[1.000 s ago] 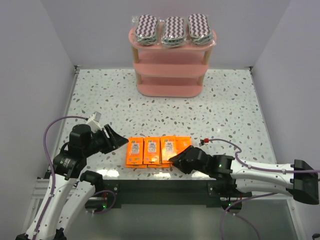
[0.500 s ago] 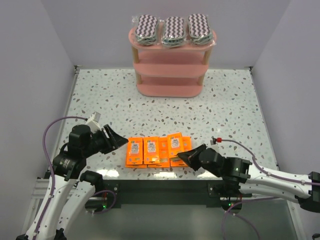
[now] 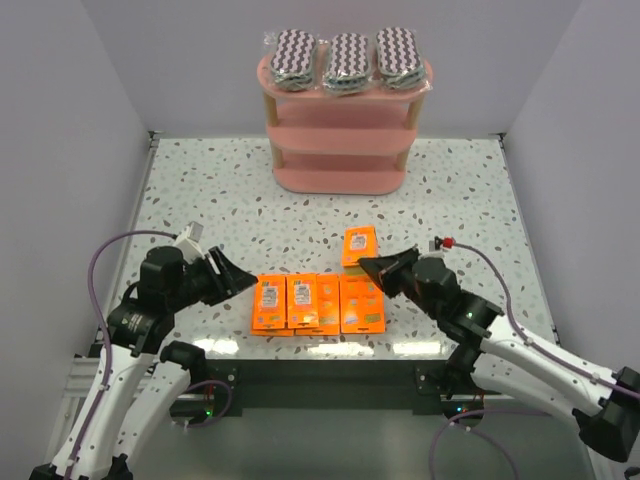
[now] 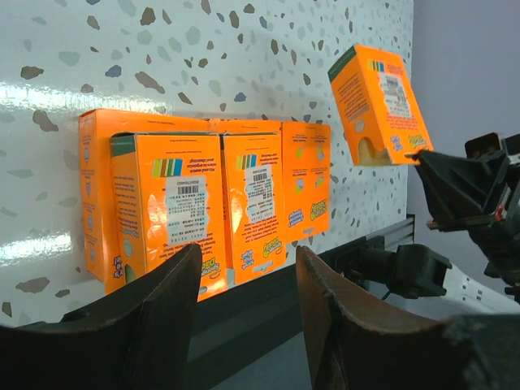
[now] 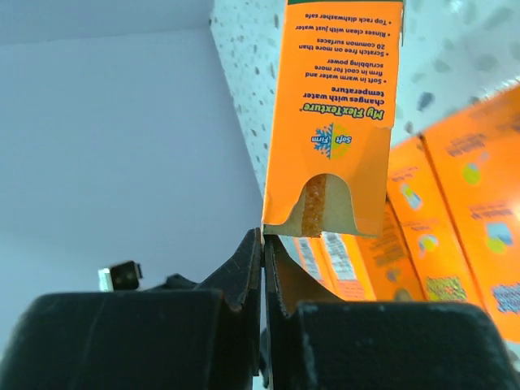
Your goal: Place and organize the cleaning sponges onto the shelf
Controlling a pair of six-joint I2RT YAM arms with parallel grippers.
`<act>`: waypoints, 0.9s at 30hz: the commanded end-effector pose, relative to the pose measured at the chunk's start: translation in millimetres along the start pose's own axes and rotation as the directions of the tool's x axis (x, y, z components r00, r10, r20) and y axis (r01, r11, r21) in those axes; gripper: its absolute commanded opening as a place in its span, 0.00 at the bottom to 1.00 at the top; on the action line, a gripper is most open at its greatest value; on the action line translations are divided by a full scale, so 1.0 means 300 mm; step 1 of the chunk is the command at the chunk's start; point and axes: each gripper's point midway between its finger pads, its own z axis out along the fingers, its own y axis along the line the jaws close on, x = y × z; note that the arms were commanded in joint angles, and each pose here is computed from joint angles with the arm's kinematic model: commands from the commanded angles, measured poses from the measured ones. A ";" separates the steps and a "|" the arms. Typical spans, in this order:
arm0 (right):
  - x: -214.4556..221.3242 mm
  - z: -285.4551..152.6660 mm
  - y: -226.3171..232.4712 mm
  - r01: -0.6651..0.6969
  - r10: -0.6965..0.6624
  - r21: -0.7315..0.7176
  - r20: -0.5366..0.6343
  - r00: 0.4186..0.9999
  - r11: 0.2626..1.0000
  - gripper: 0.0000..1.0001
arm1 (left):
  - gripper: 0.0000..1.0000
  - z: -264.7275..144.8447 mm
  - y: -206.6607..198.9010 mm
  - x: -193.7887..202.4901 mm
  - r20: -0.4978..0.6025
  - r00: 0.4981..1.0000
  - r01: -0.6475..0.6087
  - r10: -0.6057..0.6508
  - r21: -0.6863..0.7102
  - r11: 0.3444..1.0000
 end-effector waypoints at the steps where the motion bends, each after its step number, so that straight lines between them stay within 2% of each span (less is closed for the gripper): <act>1: -0.008 0.028 0.283 0.035 -0.057 -0.235 -0.084 0.995 0.971 0.00 | 0.55 -0.016 -0.064 -0.038 0.029 0.999 -0.025 0.023 0.060 0.998; 6: -0.117 0.125 0.494 0.080 -0.120 -0.381 -0.083 0.989 0.921 0.00 | 0.55 -0.017 -0.071 -0.043 0.034 0.999 -0.030 0.027 0.066 0.997; 7: -0.110 0.121 0.523 0.081 -0.143 -0.412 -0.122 0.982 0.907 0.00 | 0.55 -0.017 -0.071 -0.044 0.035 0.999 -0.030 0.028 0.067 0.997; 8: -0.127 0.114 0.593 0.084 -0.155 -0.473 -0.113 0.981 0.877 0.00 | 0.55 -0.017 -0.071 -0.044 0.036 0.999 -0.031 0.028 0.068 0.997; 14: -0.253 0.165 0.749 0.106 -0.176 -0.560 -0.073 0.982 0.821 0.00 | 0.55 -0.007 -0.073 -0.048 0.035 0.999 -0.031 0.029 0.071 0.997; 22: -0.426 0.320 0.825 0.106 -0.140 -0.517 -0.027 0.990 0.849 0.00 | 0.55 0.009 -0.081 -0.063 0.032 0.999 -0.037 0.035 0.072 0.997; 27: -0.441 0.399 0.810 0.124 -0.166 -0.478 -0.048 0.985 0.869 0.00 | 0.55 0.011 -0.084 -0.070 0.038 0.999 -0.037 0.035 0.072 0.997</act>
